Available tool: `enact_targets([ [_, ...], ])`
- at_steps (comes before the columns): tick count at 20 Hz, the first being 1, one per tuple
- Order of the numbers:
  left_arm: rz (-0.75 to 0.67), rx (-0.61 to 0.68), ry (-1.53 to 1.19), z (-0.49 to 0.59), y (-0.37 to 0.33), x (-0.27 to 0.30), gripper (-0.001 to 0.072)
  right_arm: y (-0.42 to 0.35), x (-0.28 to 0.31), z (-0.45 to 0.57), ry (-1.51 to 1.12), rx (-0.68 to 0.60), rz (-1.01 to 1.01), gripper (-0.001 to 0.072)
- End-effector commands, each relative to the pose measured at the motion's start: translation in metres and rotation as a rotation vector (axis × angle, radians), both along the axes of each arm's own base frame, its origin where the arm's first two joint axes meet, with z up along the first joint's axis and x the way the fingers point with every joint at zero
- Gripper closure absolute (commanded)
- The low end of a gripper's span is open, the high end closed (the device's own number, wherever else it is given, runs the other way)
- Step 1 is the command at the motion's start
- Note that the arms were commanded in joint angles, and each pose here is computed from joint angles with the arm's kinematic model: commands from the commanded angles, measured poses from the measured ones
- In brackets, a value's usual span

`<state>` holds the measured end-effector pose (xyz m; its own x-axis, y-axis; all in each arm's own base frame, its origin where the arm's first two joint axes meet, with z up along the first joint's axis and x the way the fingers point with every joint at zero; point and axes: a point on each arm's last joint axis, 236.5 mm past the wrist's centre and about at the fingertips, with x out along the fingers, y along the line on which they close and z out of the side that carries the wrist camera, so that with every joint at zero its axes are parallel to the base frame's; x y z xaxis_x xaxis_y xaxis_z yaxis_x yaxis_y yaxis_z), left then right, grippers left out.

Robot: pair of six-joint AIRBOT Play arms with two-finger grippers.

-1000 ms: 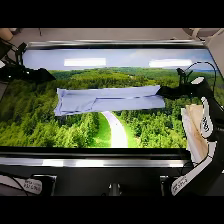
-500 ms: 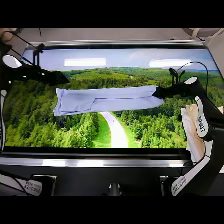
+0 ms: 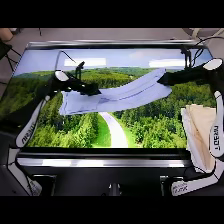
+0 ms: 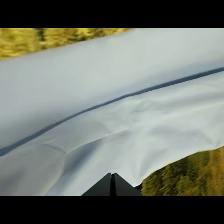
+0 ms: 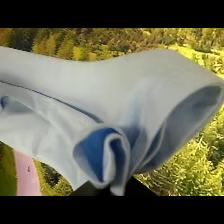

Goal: Fold the shirts.

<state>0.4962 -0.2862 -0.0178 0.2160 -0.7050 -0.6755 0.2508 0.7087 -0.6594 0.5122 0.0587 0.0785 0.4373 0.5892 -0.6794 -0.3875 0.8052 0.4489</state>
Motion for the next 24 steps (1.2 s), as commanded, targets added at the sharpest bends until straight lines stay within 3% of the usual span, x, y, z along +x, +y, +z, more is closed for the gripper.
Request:
enact_targets([
  [1,0.077,-0.177,0.059,-0.010,-0.074,-0.001,0.0686,0.009,-0.029,0.055,-0.019,0.017,-0.005,0.0689],
  [8,0.127,-0.360,0.216,-0.027,-0.161,-0.035,0.0686,0.022,-0.081,0.123,-0.058,0.023,0.012,0.0689],
  [13,0.288,-0.487,0.289,-0.026,-0.218,-0.045,0.0688,0.026,-0.100,0.148,-0.088,0.023,-0.003,0.0688],
  [18,0.155,-0.500,0.224,-0.005,-0.213,-0.051,0.0690,-0.009,-0.083,0.132,-0.110,-0.122,-0.093,0.0689],
  [21,0.051,-0.366,0.082,0.036,-0.151,-0.033,0.0691,0.007,-0.064,0.126,-0.133,-0.077,-0.070,0.0689],
  [24,0.090,-0.070,-0.125,0.084,-0.040,-0.002,0.0691,0.064,-0.046,0.113,-0.156,-0.039,0.008,0.0689],
])
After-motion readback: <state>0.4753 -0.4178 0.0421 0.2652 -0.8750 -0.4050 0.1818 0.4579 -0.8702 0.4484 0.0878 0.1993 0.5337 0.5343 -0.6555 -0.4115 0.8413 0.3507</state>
